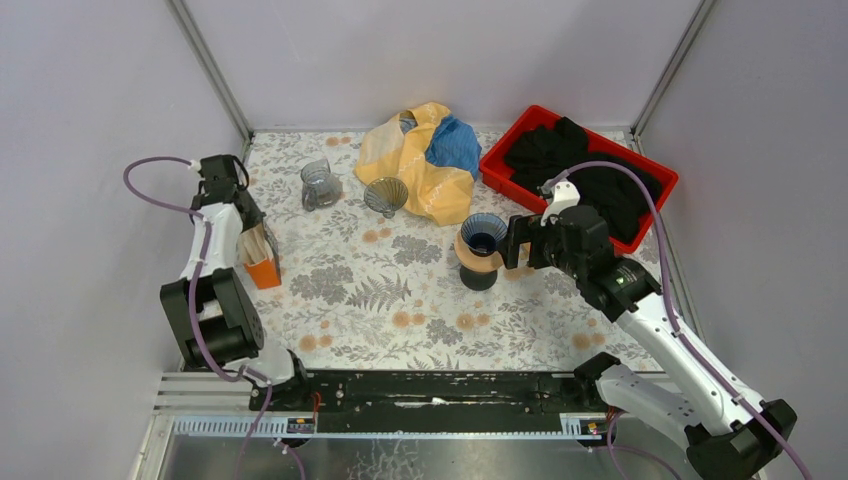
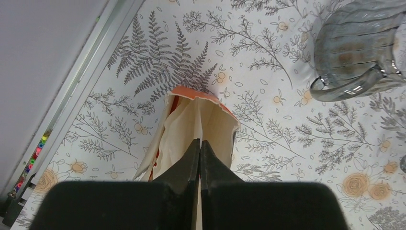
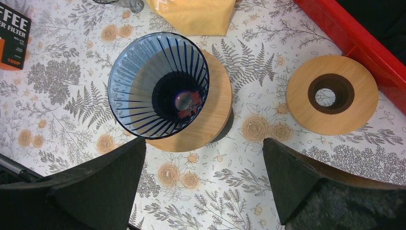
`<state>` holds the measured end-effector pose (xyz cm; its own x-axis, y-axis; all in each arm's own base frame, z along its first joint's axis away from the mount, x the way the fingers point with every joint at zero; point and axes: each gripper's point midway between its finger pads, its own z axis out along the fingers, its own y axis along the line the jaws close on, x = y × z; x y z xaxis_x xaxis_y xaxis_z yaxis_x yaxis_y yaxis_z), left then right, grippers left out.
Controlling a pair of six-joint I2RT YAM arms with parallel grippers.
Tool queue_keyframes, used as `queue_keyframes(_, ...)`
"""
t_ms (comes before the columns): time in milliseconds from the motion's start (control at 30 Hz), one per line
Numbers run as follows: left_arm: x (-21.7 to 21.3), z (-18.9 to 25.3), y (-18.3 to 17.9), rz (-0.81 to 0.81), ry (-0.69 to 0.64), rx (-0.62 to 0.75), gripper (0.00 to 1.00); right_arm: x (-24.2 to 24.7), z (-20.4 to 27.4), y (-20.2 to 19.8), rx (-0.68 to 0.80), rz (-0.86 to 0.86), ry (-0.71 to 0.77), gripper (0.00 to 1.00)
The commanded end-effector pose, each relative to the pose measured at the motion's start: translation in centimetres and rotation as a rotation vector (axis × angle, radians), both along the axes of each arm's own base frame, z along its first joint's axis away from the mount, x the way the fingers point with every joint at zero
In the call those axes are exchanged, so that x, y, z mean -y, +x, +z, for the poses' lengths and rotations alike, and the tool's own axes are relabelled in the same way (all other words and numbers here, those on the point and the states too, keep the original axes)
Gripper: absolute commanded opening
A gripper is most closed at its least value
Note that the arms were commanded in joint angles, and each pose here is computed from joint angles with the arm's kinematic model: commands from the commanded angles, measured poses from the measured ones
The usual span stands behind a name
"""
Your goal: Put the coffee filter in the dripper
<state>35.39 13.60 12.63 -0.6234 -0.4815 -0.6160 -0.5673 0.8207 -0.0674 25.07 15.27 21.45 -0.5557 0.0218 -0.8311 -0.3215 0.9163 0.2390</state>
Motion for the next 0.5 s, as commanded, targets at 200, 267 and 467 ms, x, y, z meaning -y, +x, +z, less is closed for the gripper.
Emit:
queue_keyframes(200,0.1,6.0,-0.8,0.033,0.030,0.146,0.00,-0.9,1.6,-0.1,0.039,0.054,0.019,0.99)
queue_keyframes(267,0.6,7.4,-1.0,0.026,0.023,0.190,0.00,-1.0,1.8,-0.2,0.049,0.065,0.021,0.99)
queue_keyframes(467,2.0,10.8,-1.9,0.006,-0.002,0.295,0.00,-1.6,2.3,-0.7,0.064,0.108,0.043,1.00)
